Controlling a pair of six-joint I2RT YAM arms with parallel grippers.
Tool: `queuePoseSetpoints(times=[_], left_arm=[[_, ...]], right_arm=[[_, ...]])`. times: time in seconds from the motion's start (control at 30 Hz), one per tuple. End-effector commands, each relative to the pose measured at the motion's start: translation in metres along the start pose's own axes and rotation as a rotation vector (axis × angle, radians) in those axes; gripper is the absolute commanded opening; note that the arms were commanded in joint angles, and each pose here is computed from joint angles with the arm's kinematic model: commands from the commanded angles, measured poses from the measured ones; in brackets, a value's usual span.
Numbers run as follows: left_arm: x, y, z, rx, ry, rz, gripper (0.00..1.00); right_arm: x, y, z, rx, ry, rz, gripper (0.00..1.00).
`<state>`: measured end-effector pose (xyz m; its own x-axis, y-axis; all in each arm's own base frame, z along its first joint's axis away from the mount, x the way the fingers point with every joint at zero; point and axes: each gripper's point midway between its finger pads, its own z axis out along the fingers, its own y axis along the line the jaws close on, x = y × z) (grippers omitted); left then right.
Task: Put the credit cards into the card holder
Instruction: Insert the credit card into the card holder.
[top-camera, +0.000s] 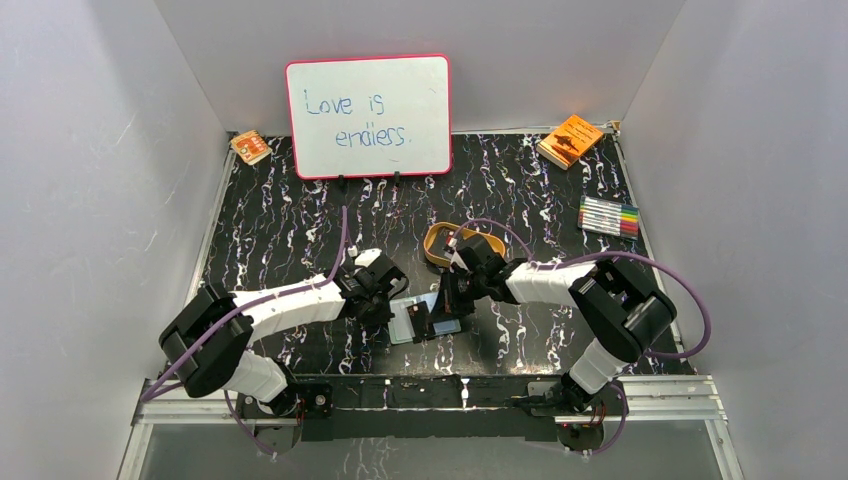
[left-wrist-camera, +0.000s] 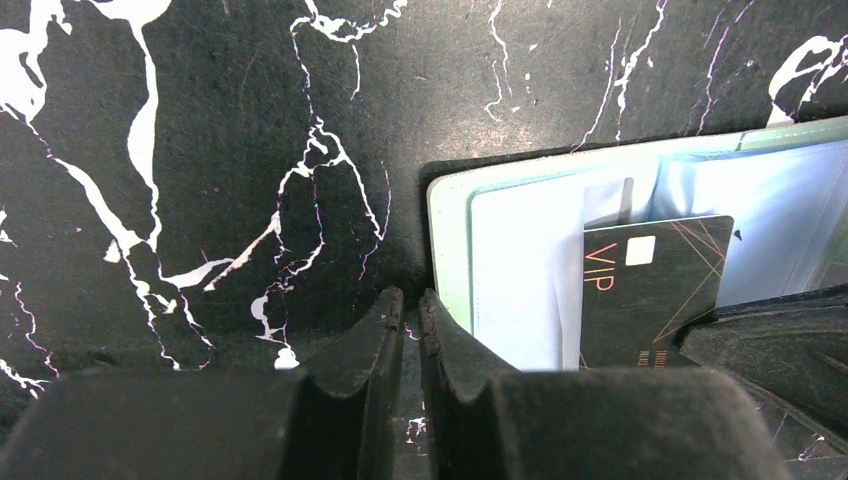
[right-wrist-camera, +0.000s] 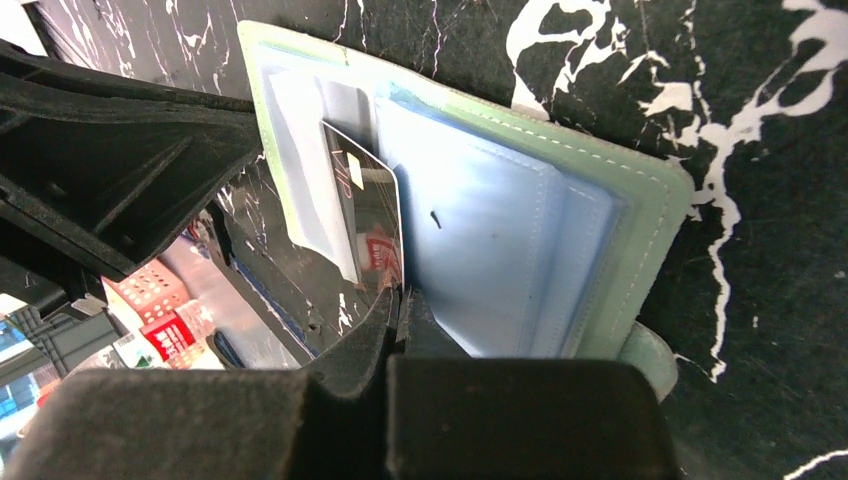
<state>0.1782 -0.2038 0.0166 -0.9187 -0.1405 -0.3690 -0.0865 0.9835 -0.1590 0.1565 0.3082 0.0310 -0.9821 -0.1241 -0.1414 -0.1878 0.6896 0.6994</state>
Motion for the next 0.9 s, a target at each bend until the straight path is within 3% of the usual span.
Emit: queuePoseSetpoints(times=[0.0,0.87], left_arm=[[0.016,0.009,0.008,-0.028,0.058,0.005,0.09],[0.018,0.008,0.01,-0.024,0.065,0.011,0.09]], right_arm=[[-0.002,-0.003,0.004,0.02,-0.049,0.02,0.0],[-0.026,0.003,0.005,0.057,-0.121,0.041,0.0]])
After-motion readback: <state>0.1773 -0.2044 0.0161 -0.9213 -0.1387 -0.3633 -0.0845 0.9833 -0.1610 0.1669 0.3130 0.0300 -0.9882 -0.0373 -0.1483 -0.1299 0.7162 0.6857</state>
